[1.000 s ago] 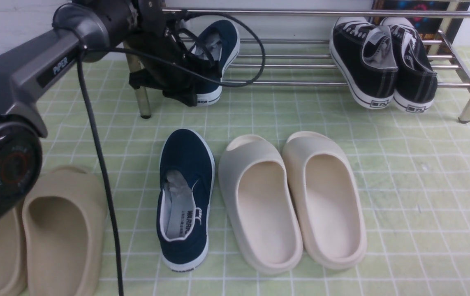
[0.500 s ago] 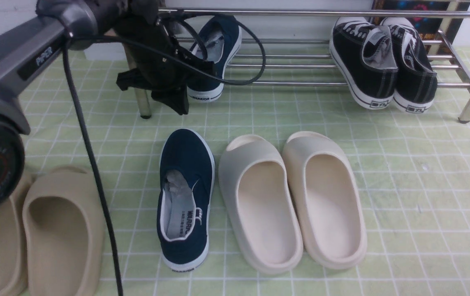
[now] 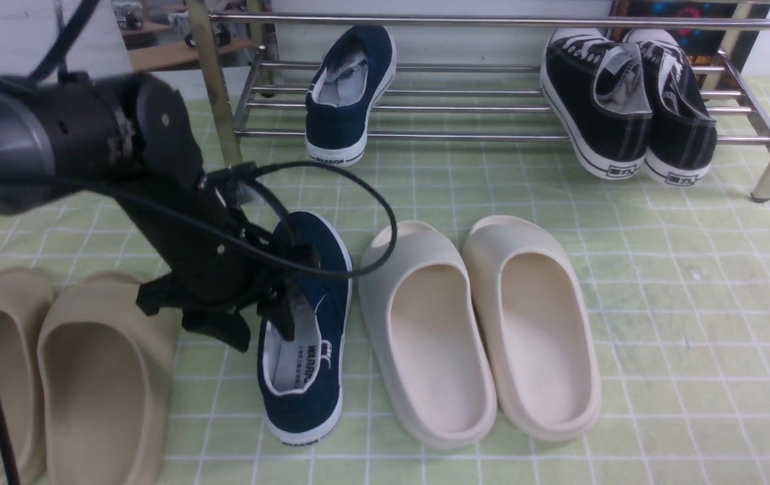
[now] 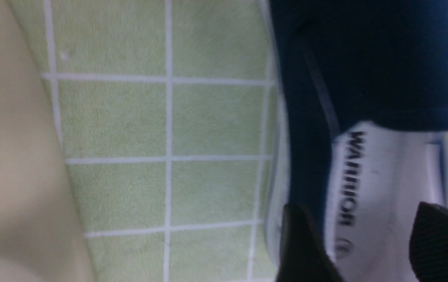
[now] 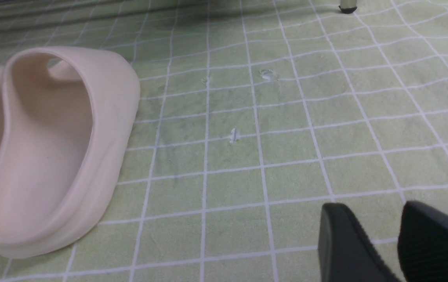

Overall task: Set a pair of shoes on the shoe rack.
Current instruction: Use the left arm to grab the shoe closest to it, then use the left arm to put a shoe into the shoe rack

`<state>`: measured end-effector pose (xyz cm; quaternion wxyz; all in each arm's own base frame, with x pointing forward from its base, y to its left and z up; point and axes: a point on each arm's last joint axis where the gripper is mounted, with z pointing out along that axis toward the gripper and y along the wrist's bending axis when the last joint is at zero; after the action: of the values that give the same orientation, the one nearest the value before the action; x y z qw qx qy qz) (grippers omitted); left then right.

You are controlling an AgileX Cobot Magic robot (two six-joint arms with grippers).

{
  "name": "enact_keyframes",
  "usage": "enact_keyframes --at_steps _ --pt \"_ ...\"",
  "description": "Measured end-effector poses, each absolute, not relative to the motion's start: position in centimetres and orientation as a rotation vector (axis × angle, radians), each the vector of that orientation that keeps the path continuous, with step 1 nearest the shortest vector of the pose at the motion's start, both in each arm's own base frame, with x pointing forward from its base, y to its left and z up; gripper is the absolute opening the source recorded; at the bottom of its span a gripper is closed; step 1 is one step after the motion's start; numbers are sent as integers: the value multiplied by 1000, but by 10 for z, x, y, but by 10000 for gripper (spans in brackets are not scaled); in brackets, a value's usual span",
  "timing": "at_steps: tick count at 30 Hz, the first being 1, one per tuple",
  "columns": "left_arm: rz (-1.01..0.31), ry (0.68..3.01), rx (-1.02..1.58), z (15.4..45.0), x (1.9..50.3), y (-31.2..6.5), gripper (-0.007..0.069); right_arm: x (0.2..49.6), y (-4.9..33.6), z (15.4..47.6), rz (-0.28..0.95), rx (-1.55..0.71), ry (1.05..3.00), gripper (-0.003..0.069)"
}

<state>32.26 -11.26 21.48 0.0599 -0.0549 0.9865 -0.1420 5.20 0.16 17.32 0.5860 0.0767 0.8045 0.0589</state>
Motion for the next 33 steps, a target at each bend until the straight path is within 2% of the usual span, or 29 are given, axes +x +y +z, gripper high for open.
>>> enact_keyframes --at_steps 2,3,4,5,6,8,13,14,16,18,22,28,33 --pt "-416 2991 -180 198 321 -111 222 52 2 174 137 179 1875 246" --pt "-414 2992 -178 196 321 -111 199 52 2 174 137 179 1875 246" --pt "-415 2994 -173 190 322 -112 77 52 2 174 137 179 1875 246" --pt "-417 2993 -171 190 322 -112 64 52 2 174 137 179 1875 246" --pt "-420 2989 -156 193 321 -112 -1 52 2 174 137 179 1875 246" --pt "-424 2984 -146 198 320 -112 -5 52 2 174 137 179 1875 246" --pt "-416 2920 -27 267 303 -106 0 52 2 174 137 179 1875 246" --pt "-415 2915 -25 269 303 -106 0 52 2 174 137 179 1875 246" --pt "-431 2869 26 307 302 -106 0 52 2 174 137 179 1875 246" --pt "-445 2866 71 326 306 -109 0 52 2 174 137 179 1875 246" --pt "-486 2873 117 333 320 -116 0 52 2 174 137 179 1875 246" --pt "-679 2816 161 326 380 -144 0 52 2 174 137 179 1875 246" --pt "-708 2755 155 319 421 -158 0 52 2 174 137 179 1875 246"
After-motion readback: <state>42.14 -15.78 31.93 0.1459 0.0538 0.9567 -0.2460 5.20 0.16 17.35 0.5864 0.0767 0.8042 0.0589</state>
